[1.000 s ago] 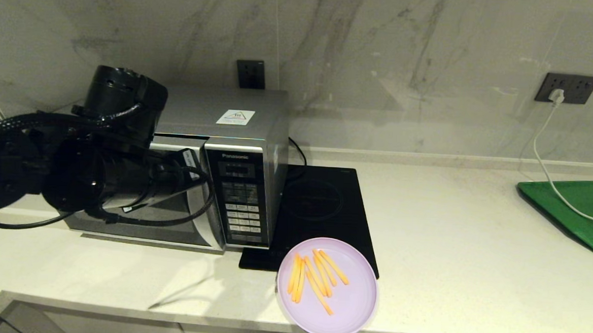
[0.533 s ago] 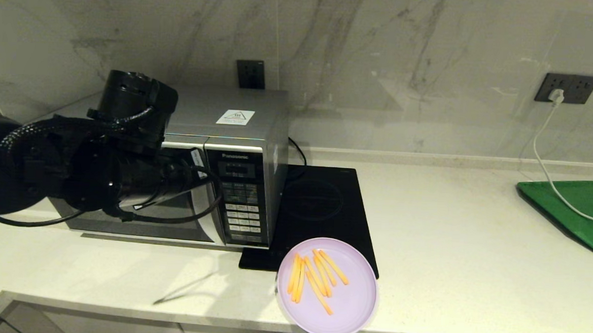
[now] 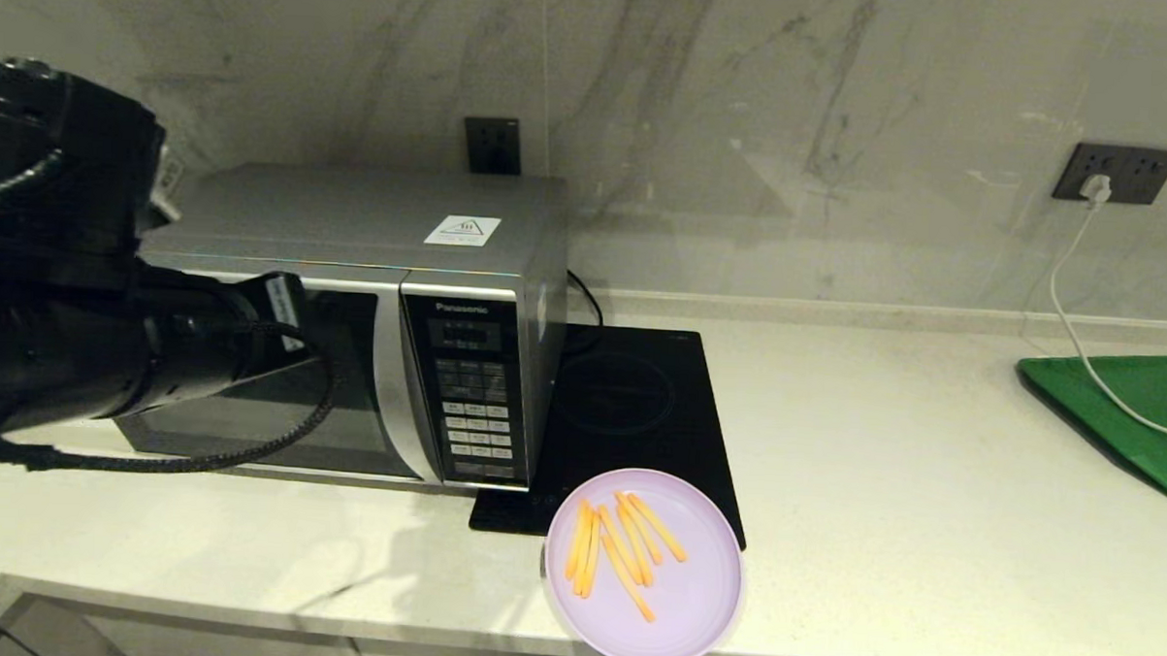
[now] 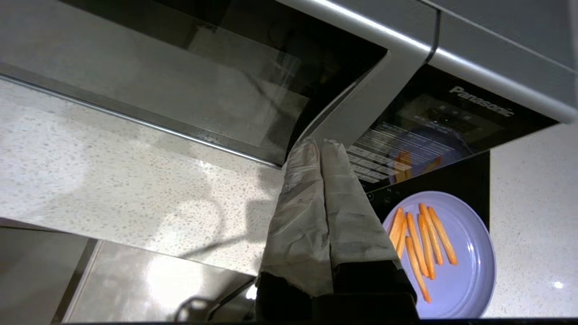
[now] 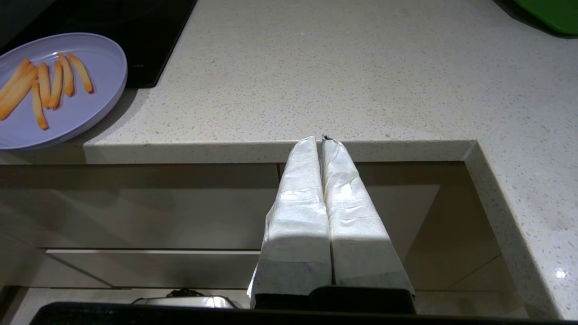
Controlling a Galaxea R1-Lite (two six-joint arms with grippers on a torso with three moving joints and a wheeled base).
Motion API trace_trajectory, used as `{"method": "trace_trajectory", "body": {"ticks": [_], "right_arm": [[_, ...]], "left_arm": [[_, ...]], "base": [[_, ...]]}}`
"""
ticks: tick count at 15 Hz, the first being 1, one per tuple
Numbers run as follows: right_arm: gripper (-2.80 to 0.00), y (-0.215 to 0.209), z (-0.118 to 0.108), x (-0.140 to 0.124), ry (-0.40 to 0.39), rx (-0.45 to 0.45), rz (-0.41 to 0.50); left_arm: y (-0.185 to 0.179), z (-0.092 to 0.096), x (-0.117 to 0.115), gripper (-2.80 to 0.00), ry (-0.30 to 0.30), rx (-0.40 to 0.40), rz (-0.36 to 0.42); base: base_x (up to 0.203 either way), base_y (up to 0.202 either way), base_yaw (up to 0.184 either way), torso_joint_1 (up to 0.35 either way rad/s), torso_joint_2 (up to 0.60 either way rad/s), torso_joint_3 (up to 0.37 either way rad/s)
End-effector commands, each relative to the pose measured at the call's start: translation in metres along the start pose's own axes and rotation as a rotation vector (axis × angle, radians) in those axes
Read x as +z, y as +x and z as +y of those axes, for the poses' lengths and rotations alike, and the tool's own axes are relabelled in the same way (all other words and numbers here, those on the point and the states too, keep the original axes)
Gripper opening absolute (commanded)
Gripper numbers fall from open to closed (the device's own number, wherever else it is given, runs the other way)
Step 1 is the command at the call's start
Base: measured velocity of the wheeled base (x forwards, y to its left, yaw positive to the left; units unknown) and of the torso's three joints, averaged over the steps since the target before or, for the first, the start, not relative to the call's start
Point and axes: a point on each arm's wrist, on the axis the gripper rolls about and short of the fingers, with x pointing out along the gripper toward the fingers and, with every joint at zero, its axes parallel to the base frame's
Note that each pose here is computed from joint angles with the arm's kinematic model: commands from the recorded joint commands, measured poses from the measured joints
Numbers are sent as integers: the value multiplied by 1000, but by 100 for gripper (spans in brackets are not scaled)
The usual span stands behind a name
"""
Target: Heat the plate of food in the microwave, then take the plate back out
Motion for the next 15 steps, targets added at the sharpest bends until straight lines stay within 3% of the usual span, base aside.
{"method": "trace_trajectory", "body": {"ticks": [1,4,8,12,13,15], "right_arm": [[-280,0,0,0,1,0,3],[-280,0,0,0,1,0,1],[-280,0,0,0,1,0,3],[-280,0,0,0,1,0,2],[-280,0,0,0,1,-1,4],[-280,0,0,0,1,0,1]], "left_arm": [[-34,14,7,-280,-24,-34,-58],[-68,32,9,-280,1,-43,-105],[-125,62,15,-280,181,-9,-276],[-183,99,12,-280,420,86,-454],[-194,107,9,-280,456,108,-485],[-208,116,6,-280,464,192,-526]], "base": [[0,0,0,0,0,0],[0,0,0,0,0,0],[0,0,0,0,0,0],[0,0,0,0,0,0],[0,0,0,0,0,0],[0,0,0,0,0,0]]}}
